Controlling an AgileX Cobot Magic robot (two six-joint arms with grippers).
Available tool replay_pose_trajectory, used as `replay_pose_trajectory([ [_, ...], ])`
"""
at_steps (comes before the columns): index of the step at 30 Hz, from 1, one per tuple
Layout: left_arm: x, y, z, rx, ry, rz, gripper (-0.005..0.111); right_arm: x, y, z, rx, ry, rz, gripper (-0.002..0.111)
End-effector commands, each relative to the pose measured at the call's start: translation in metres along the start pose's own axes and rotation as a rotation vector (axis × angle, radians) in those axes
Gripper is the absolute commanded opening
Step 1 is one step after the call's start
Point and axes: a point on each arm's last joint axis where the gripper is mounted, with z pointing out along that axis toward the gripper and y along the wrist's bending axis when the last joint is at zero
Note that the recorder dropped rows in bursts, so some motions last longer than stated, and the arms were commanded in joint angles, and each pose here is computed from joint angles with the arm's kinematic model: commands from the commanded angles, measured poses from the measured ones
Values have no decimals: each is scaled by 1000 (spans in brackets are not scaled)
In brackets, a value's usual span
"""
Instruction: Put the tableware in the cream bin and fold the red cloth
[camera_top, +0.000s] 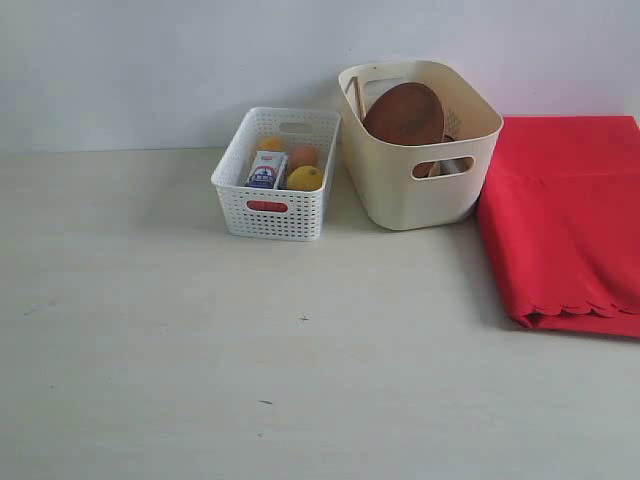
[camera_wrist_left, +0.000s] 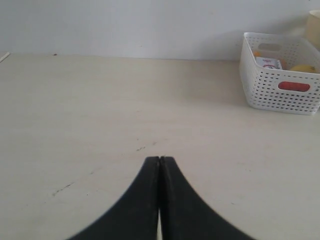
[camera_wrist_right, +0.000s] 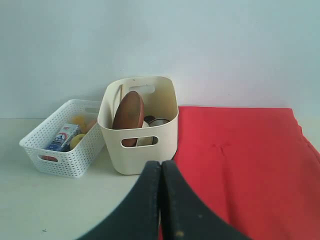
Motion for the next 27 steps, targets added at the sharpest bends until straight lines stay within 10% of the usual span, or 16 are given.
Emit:
replay_pose_trajectory([
  [1, 1, 1, 0, -13, -2, -27, 0, 0, 0, -1, -3, -10, -2, 0],
  [27, 1, 0, 0, -7, 2, -123, 0, 0, 0, -1, -3, -10, -2, 0],
])
